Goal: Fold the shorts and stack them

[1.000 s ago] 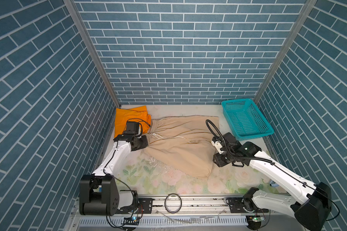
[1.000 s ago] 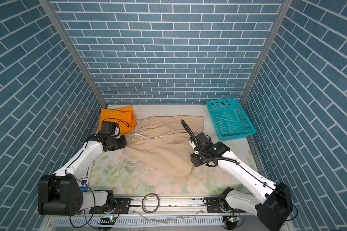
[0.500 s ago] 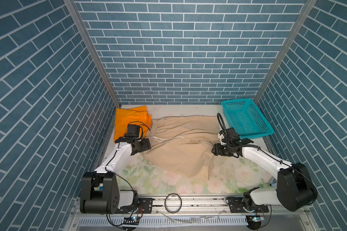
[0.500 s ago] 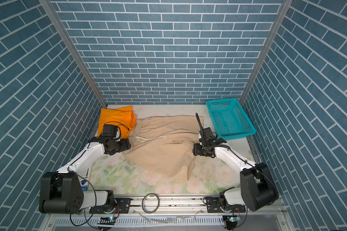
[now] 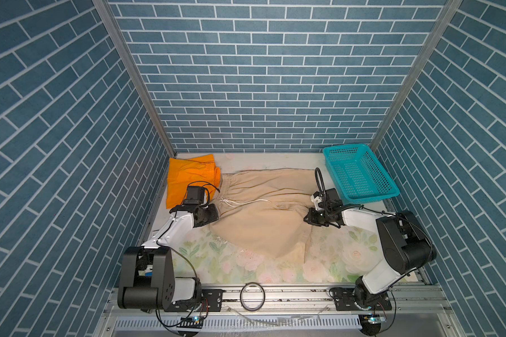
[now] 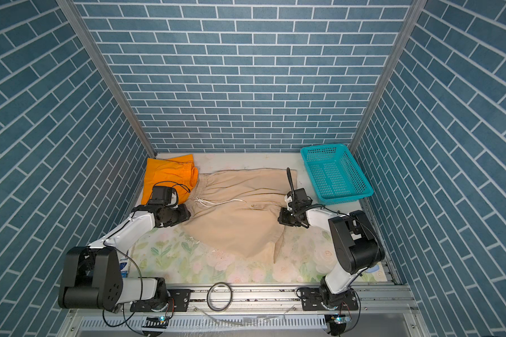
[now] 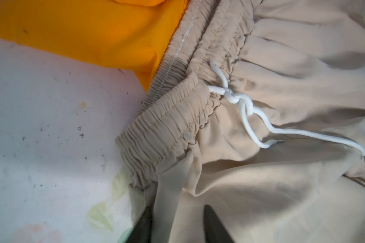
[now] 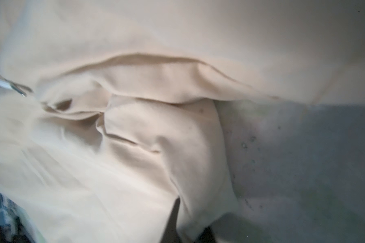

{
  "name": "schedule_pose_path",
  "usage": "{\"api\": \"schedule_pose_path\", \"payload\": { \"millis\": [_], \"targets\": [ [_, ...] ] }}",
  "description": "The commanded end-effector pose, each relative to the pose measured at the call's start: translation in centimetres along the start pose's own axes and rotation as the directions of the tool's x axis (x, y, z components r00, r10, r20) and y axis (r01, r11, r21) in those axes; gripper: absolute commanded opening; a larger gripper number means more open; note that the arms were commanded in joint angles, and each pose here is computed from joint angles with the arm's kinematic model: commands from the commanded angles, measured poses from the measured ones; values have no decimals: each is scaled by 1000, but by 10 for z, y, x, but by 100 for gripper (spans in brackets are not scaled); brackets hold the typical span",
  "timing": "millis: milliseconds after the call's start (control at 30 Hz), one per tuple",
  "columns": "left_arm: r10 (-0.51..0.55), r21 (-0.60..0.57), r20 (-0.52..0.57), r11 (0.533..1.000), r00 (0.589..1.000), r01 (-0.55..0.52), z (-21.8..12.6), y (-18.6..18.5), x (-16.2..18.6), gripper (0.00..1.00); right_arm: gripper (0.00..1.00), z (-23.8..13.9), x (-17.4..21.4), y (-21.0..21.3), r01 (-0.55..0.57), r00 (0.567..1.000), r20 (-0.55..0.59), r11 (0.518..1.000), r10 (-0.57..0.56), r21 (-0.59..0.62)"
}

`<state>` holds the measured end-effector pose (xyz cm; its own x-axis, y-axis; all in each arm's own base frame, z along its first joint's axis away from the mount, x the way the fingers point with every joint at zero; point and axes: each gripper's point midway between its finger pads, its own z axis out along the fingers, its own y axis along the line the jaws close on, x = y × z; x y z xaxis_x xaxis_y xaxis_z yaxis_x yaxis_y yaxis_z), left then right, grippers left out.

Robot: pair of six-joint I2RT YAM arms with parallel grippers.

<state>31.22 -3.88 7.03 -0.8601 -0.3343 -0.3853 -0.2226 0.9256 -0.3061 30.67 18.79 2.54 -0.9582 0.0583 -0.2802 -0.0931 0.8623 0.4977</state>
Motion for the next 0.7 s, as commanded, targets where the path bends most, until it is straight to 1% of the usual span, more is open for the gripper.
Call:
{"api": "schedule_pose_path", "payload": {
  "millis": [0,33,167,267,300,367,400,433,467,500,533,633,667],
  "targets": [
    [2,-23,-18,1000,1000,-2,-1,6,5,8,0,-29,-19,4,63,998,20,995,-65,75],
    [4,-32,-20,999,1000,-5,-2,8,6,1,0,-40,-22,3,80,997,12,990,-82,113],
    [6,-49,-23,999,1000,-7,-9,10,9,0,0,-68,-32,-2,140,990,-45,966,-133,219],
    [-3,-57,-22,998,1000,1,-14,13,14,0,0,-69,-47,-11,155,988,-61,957,-145,244],
    [-10,-67,-25,998,1000,8,-14,15,16,0,5,-65,-49,-13,152,987,-80,959,-137,238],
    [-22,-81,-34,997,999,19,-15,19,21,0,25,-62,-53,-15,143,988,-98,961,-123,236],
    [-25,-91,-39,996,999,22,-16,20,22,0,33,-63,-53,-15,139,988,-98,961,-119,238],
    [-28,-97,-39,995,999,24,-18,21,21,17,41,-67,-54,-15,133,989,-91,963,-115,236],
    [-25,-99,-36,995,999,21,-21,20,19,28,47,-71,-55,-14,129,990,-81,964,-112,234],
    [-20,-94,-26,995,999,17,-24,17,15,43,52,-79,-55,-13,124,992,-64,964,-112,236],
    [-12,-85,-12,996,1000,10,-27,14,9,64,57,-88,-55,-12,118,993,-44,965,-111,234],
    [20,-50,37,999,999,-18,-37,1,-14,98,64,-116,-47,-2,97,994,32,973,-106,210],
    [33,-28,57,999,998,-31,-40,-6,-23,100,66,-124,-41,2,85,994,51,978,-96,189]
  ]
}}
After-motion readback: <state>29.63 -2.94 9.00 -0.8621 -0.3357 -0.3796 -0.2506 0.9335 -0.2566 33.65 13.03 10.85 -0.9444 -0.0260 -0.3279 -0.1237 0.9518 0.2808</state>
